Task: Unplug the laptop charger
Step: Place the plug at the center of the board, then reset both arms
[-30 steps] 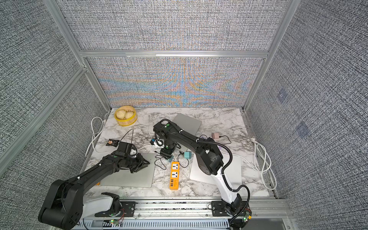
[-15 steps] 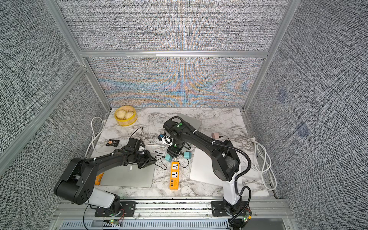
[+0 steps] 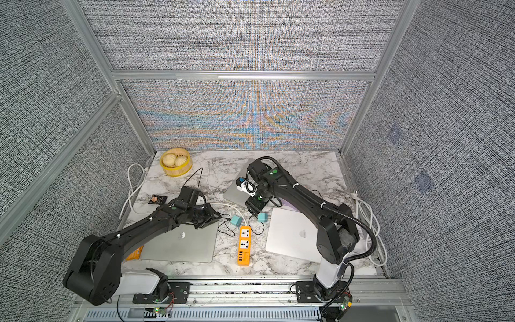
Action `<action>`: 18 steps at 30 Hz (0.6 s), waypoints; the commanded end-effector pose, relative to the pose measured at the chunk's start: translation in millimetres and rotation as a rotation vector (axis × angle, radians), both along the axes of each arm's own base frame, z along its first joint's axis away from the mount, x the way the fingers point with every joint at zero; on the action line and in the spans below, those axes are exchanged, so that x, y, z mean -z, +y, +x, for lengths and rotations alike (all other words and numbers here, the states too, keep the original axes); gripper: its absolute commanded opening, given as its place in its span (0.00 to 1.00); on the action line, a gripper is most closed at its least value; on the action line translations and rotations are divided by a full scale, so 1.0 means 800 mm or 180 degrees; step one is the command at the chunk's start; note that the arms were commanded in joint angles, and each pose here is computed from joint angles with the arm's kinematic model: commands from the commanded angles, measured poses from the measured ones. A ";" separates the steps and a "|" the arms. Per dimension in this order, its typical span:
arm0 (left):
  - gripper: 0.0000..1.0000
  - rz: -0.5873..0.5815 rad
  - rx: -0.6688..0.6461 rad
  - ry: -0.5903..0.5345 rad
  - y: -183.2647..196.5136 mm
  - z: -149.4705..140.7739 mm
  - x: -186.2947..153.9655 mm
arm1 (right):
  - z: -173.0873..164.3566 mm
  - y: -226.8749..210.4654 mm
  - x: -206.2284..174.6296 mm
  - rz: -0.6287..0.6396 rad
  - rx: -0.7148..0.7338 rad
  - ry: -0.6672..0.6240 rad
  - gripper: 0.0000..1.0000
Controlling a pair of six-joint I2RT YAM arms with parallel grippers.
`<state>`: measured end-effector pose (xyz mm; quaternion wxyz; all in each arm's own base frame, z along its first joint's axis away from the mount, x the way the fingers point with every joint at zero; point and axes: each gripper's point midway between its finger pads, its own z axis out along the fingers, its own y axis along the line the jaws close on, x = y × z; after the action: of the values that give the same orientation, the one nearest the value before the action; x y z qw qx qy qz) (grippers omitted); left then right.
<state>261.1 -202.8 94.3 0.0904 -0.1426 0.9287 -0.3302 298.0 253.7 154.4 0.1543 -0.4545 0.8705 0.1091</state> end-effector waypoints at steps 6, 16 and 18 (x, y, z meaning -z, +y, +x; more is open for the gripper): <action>0.58 0.0876 -0.0067 -0.0314 0.080 0.001 -0.038 | 0.018 -0.051 -0.040 0.0669 0.0708 -0.0591 0.74; 1.00 0.1670 -0.0750 -0.1810 0.163 0.051 -0.132 | 0.030 -0.168 -0.035 0.0972 0.1895 -0.1361 0.99; 1.00 0.1864 -0.0911 -0.2330 0.181 0.057 -0.147 | 0.034 -0.199 -0.033 0.0979 0.2221 -0.1611 0.99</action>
<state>286.5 -86.4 184.0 0.3738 -0.1200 0.9093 -0.1380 303.7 116.1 162.1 0.3805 -0.1879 0.9009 0.0907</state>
